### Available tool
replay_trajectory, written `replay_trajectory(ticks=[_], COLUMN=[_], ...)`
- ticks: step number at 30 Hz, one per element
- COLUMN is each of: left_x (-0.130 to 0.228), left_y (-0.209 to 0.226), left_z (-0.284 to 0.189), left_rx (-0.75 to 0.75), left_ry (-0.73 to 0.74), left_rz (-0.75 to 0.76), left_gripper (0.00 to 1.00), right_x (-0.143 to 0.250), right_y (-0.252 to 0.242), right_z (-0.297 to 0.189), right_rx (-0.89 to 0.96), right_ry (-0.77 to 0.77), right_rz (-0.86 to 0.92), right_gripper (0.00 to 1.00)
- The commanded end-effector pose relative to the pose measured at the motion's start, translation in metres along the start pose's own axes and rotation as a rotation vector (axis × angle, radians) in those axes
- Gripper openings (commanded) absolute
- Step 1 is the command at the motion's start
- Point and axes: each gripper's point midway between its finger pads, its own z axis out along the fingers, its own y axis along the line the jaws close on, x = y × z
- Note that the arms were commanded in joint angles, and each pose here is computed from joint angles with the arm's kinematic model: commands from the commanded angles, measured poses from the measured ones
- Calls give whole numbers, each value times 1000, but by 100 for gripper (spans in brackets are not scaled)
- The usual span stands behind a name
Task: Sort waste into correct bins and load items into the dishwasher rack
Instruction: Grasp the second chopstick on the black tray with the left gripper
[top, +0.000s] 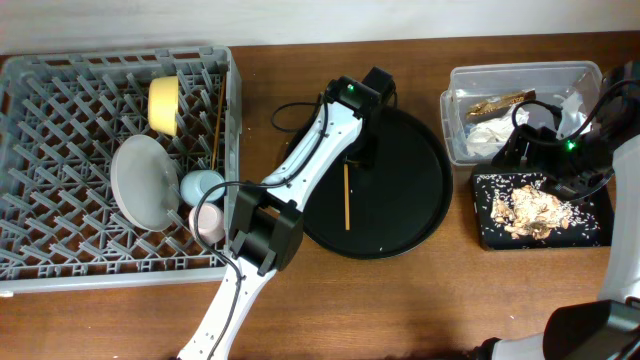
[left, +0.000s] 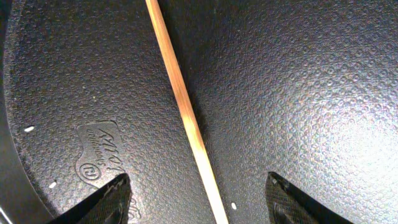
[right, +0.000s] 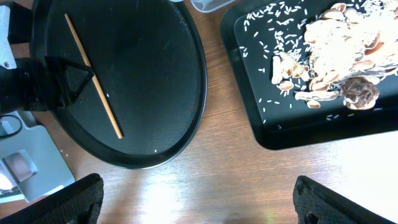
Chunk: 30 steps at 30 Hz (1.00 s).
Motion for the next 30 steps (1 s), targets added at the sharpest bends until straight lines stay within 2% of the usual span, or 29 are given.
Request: replay_trajectory(ticks=[1,14,19,23,30], left_x=[1,-5,-5,-6,-7], left_y=[-3,-4,0,0,0], left_z=[4,6,11,12,13], left_rx=[0,3,-21,-21,-19], left_ry=[3,-18,-17,-18,-23], left_rz=[-9,-84,-153,-153,-152], left_gripper=[69,67,62,49,49], right_x=[1,1,1,1,1], right_y=[-6,-6,-6,-6,-6], right_z=[-1,-1,-1,-1,-1], right_rx=[32,34,34,34,34], right_ry=[-3,-3,-3,-3,-3], right_rz=[-3,-3,-3,-3,-3], right_gripper=[98,98,99,99,99])
